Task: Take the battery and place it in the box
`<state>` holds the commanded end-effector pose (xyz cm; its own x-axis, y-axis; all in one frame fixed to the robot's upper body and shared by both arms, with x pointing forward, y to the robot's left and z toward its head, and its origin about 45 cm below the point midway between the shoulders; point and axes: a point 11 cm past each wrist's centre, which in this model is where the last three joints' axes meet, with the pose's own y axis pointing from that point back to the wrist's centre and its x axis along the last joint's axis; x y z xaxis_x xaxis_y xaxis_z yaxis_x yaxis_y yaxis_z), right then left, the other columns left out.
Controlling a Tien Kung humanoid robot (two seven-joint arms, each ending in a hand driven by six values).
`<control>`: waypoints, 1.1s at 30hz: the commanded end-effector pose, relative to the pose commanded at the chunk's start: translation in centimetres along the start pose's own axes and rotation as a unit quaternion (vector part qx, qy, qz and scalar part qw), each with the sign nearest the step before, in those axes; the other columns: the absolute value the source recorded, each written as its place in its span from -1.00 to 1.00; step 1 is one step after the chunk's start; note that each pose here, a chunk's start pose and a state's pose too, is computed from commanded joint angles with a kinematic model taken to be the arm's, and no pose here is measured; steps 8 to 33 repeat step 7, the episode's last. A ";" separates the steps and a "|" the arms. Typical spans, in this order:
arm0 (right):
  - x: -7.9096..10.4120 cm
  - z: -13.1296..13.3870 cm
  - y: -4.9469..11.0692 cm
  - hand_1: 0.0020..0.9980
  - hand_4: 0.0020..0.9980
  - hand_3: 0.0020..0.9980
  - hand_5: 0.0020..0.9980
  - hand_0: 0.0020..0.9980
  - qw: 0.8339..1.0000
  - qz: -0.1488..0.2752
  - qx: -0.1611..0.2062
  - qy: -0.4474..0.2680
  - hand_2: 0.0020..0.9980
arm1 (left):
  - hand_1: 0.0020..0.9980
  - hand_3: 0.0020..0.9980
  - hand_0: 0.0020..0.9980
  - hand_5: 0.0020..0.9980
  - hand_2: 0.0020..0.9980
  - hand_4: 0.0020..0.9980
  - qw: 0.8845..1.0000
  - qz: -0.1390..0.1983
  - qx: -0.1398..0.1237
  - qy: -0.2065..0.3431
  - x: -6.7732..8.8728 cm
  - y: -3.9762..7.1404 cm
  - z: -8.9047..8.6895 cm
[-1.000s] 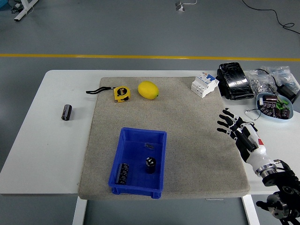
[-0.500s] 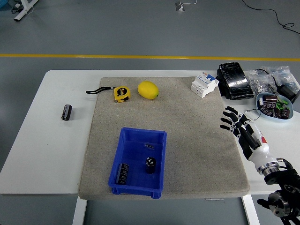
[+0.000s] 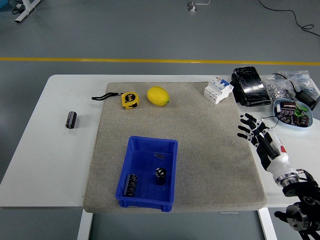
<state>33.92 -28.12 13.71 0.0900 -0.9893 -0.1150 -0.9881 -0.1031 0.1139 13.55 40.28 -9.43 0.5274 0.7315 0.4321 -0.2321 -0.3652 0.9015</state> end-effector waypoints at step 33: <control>-0.2 0.4 0.1 0.55 1.00 0.71 0.42 0.50 1.000 -0.002 -0.004 -0.001 0.65 | 0.32 0.28 0.38 0.36 0.36 0.31 1.000 0.001 0.020 0.013 -1.4 0.0 -1.4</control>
